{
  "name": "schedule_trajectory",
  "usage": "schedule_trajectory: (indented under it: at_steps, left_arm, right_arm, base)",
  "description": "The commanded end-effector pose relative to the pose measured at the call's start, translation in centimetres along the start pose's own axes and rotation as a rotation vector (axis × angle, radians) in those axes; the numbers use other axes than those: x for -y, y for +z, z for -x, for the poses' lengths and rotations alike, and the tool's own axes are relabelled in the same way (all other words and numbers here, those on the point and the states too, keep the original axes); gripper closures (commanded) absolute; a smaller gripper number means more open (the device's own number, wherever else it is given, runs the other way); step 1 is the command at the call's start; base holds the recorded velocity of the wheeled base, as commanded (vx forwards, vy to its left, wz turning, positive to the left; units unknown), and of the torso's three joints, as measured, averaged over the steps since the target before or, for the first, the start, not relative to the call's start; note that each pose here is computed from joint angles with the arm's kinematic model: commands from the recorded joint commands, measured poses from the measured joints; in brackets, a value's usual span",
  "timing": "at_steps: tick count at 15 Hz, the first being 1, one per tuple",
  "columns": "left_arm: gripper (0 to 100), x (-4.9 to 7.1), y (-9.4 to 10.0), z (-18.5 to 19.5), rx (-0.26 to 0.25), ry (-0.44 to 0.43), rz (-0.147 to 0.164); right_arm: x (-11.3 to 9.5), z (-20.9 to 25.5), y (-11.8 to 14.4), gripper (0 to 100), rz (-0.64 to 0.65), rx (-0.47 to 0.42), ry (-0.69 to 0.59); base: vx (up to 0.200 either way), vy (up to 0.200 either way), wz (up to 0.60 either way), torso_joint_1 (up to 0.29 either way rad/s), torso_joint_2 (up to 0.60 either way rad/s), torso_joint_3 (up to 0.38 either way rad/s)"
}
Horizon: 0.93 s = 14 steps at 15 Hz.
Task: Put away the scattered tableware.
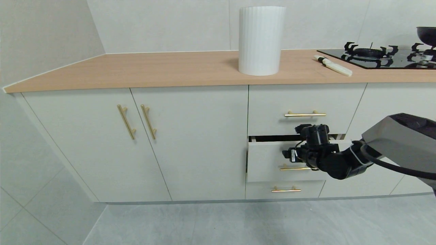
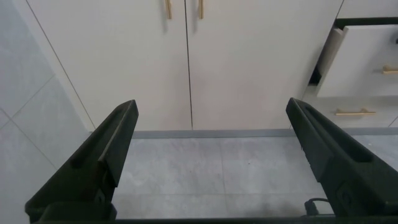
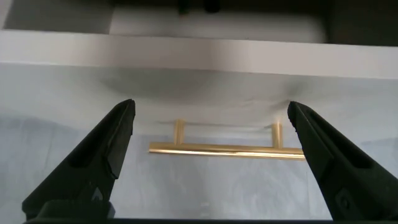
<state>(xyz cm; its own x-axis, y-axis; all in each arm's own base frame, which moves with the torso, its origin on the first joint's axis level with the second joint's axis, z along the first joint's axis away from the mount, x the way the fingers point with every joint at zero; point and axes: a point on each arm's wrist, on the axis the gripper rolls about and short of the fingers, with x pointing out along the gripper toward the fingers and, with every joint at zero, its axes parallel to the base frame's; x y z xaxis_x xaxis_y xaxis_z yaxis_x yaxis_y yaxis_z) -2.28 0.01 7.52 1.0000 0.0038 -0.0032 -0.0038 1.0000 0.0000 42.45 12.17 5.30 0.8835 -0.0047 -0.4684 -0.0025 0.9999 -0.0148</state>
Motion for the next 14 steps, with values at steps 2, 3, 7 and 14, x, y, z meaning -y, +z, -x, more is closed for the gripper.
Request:
schedule_trajectory:
  at_steps: [2,3,7,14]
  left_arm:
    - [0,0.0,0.0,0.0,0.000,0.001,0.000]
    - [0,0.0,0.0,0.0,0.000,0.001,0.000]
    - [0,0.0,0.0,0.0,0.000,0.001,0.000]
    - [0,0.0,0.0,0.0,0.000,0.001,0.000]
  right_arm:
    - [0.7,-1.1,0.4,0,-0.055,0.021,-0.031]
    - [0.9,-1.4,0.5,0,-0.071,0.026,-0.036]
    - [1.7,-2.5,0.9,0,-0.108,0.061,-0.060]
    - [2.0,-4.4,0.8,0,-0.134,0.133,-0.104]
  base:
    - [0.000,0.000,0.00,0.000,0.00,0.000]
    - [0.000,0.000,0.00,0.000,0.00,0.000]
    - [0.000,0.000,0.00,0.000,0.00,0.000]
    - [0.000,0.000,0.00,0.000,0.00,0.000]
